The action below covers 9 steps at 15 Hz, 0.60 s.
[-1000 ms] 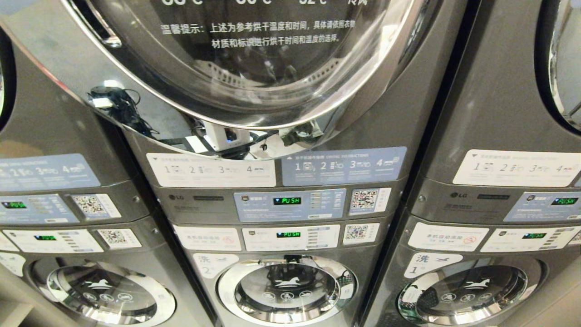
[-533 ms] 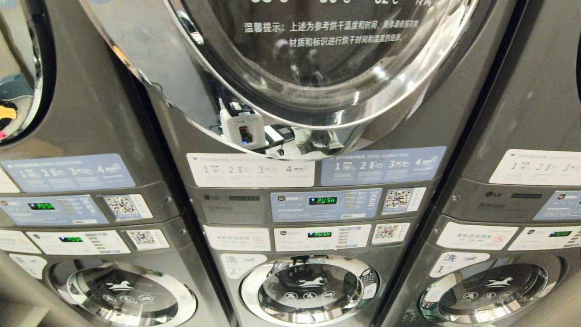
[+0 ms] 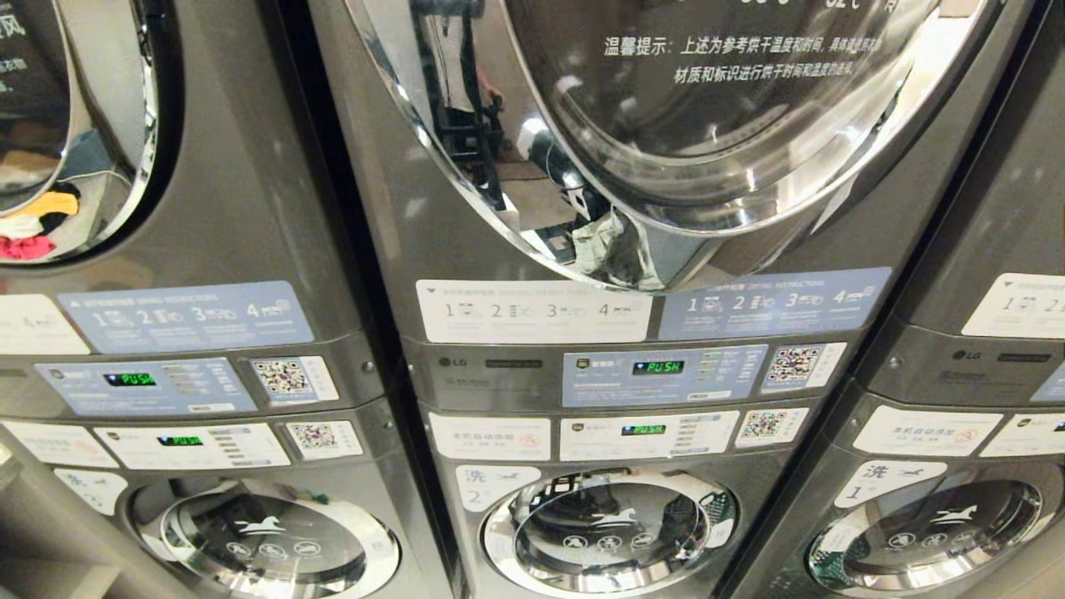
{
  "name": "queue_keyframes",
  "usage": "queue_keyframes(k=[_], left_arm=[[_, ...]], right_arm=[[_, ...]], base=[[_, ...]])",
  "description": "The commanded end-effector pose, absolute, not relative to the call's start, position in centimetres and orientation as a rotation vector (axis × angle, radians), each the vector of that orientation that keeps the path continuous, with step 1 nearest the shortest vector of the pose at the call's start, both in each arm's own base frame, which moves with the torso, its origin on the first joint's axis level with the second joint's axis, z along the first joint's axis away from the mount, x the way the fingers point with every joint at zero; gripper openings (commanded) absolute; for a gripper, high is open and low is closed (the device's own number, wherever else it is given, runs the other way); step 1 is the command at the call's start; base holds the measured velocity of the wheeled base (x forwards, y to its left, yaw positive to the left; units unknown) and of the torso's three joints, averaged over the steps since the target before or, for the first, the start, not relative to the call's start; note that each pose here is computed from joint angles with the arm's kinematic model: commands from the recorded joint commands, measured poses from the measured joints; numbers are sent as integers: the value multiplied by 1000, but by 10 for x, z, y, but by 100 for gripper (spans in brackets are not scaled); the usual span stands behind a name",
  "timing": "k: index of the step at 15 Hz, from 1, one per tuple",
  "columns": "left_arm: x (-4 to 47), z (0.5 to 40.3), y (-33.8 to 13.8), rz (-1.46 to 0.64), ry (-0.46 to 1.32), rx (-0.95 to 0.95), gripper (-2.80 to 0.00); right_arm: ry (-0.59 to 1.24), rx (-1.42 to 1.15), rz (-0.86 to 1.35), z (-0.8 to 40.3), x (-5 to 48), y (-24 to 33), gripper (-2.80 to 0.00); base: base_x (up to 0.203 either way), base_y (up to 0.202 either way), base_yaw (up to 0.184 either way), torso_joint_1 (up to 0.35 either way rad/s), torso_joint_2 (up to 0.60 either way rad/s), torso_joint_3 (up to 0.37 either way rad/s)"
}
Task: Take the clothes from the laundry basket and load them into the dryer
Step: Take the clothes out of the basket
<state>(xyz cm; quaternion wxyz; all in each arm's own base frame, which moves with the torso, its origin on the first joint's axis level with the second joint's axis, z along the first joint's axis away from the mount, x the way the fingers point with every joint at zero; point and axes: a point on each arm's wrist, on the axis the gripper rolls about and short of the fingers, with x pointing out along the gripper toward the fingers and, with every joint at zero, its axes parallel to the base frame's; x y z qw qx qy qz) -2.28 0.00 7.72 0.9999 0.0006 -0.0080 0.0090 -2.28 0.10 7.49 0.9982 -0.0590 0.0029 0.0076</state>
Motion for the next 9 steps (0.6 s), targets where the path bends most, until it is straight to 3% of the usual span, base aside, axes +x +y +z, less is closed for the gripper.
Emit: queue_keyframes(k=[1, 4, 7, 9], left_arm=[[-23, 77, 0, 18, -15, 2, -280], [-25, 85, 0, 9, -54, 44, -280], [-47, 153, -4, -122, -243, 84, -280], [-36, 194, -6, -247, -201, 91, -280]], right_arm=[[7, -124, 15, 75, -23, 1, -280], [8, -118, 13, 75, -23, 1, -280], [8, -129, 14, 75, -23, 1, -280], [8, -126, 13, 75, -23, 1, -280]], base=[[0, 0, 0, 0, 0, 0], [0, 0, 0, 0, 0, 0], [0, 0, 0, 0, 0, 0], [0, 0, 0, 0, 0, 0]])
